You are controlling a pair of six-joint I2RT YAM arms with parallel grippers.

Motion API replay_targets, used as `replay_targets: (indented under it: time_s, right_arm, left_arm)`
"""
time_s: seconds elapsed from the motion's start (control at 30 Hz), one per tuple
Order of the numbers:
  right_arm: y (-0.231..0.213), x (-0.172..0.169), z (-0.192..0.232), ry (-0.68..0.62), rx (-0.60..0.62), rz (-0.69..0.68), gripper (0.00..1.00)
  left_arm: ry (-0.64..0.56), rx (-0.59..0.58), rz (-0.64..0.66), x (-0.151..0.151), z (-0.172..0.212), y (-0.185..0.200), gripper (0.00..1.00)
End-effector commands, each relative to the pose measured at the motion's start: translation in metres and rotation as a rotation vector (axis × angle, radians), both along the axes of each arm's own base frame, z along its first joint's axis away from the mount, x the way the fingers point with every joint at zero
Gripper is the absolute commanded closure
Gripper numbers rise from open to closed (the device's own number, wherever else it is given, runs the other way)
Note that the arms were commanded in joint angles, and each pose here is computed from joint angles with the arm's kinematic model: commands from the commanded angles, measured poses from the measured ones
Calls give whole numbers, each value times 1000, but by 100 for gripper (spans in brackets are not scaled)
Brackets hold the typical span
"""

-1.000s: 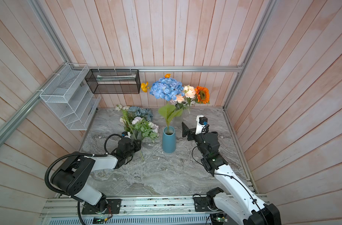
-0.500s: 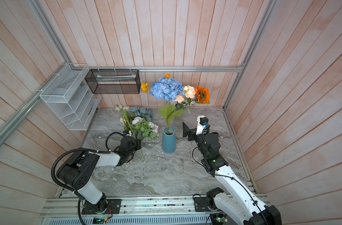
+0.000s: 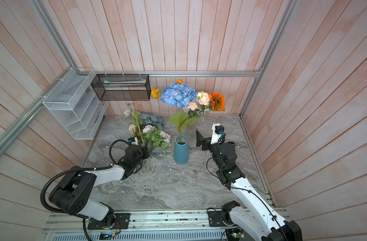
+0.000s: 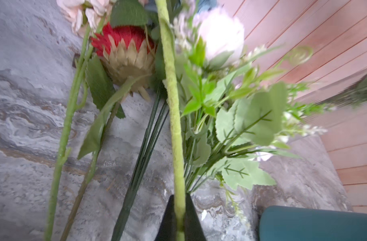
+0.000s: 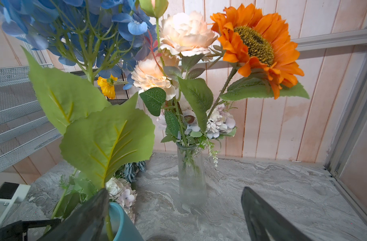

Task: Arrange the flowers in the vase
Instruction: 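Open the right gripper and draw back while the left grasps a white rose stem, then lift the white rose stem with the left gripper and carry it over the teal vase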

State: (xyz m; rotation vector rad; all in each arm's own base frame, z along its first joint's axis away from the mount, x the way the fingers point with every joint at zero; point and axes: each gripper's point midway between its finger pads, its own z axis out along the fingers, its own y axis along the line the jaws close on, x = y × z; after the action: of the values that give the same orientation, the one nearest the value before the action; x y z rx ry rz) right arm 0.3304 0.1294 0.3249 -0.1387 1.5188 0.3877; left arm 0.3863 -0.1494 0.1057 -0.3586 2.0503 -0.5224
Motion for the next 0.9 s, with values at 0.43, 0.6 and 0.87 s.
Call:
replay_targets:
  time_s: [0.43, 0.6, 0.87]
  right_arm:
    - [3, -8, 27, -67, 47, 40, 2]
    - [11, -14, 39, -90, 71, 103, 2]
    - [20, -20, 51, -123, 99, 164, 2]
  left_arm:
    - [-269, -3, 51, -24, 99, 18, 100]
    - [-391, -28, 43, -43, 140, -2, 100]
    - [-501, -133, -37, -70, 183, -50, 100]
